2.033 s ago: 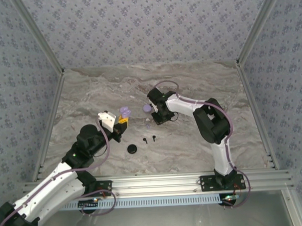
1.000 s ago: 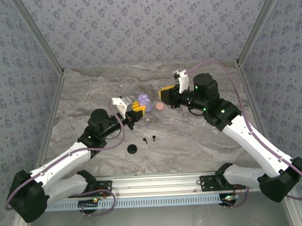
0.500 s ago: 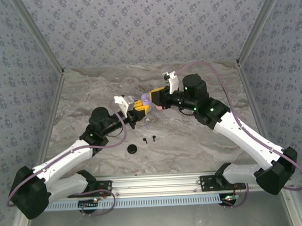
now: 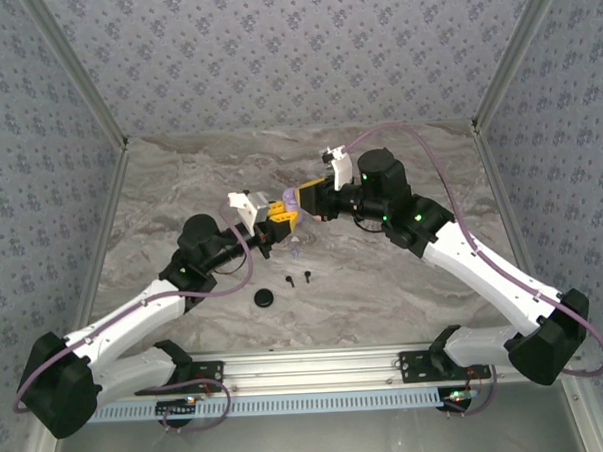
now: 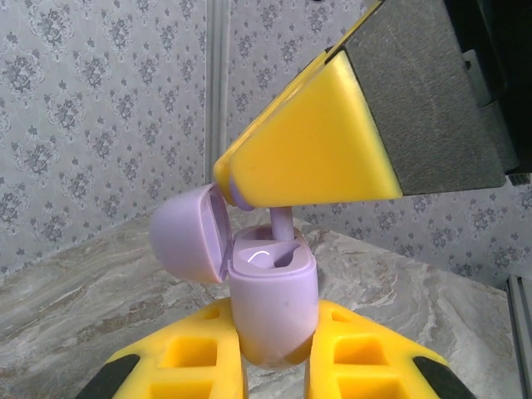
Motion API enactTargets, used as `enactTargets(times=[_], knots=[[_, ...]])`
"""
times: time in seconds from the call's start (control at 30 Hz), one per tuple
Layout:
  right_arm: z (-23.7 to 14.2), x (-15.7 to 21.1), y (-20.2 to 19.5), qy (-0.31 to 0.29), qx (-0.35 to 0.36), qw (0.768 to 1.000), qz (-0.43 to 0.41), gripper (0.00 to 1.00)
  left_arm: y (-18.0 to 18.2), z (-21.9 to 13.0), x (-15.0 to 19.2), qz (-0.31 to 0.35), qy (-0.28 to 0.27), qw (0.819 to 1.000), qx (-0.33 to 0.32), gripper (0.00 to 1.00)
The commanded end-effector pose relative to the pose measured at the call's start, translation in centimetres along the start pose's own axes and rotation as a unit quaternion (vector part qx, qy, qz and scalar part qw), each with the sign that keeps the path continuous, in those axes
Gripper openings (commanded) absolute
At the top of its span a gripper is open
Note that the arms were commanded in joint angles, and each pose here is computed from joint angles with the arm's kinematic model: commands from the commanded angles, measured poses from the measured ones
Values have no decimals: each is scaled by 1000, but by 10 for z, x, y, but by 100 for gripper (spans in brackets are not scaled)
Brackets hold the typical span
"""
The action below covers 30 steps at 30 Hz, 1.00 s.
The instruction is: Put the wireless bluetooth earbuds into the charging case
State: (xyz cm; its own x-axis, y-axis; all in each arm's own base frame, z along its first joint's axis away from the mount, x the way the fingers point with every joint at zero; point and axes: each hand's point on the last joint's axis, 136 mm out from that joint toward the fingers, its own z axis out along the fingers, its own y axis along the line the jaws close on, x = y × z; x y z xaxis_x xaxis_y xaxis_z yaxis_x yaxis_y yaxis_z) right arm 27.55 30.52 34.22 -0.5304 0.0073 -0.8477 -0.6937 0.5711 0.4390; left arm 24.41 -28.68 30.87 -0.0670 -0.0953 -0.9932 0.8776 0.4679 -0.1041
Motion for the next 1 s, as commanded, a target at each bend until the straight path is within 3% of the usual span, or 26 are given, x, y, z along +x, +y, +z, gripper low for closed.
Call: enactTargets(times=[0.0, 0.3, 0.63, 0.77, 0.97], knots=[[-2, 3, 6, 16, -4, 1000, -1, 25, -6, 2, -27, 10, -36, 999, 12, 0], [-4, 0, 9, 29, -10, 999, -10, 35, -7, 1, -27, 11, -36, 999, 13, 0], [-34, -32, 4, -18, 2, 999, -28, 64, 1, -1, -17, 10, -28, 1000, -9, 0], [-38, -15, -37, 6, 78, 997, -5, 64, 9, -8, -7, 15, -6, 999, -41, 0], [-23, 52, -103, 105, 185, 977, 30, 56, 18, -34, 4, 25, 12, 995, -91, 0]])
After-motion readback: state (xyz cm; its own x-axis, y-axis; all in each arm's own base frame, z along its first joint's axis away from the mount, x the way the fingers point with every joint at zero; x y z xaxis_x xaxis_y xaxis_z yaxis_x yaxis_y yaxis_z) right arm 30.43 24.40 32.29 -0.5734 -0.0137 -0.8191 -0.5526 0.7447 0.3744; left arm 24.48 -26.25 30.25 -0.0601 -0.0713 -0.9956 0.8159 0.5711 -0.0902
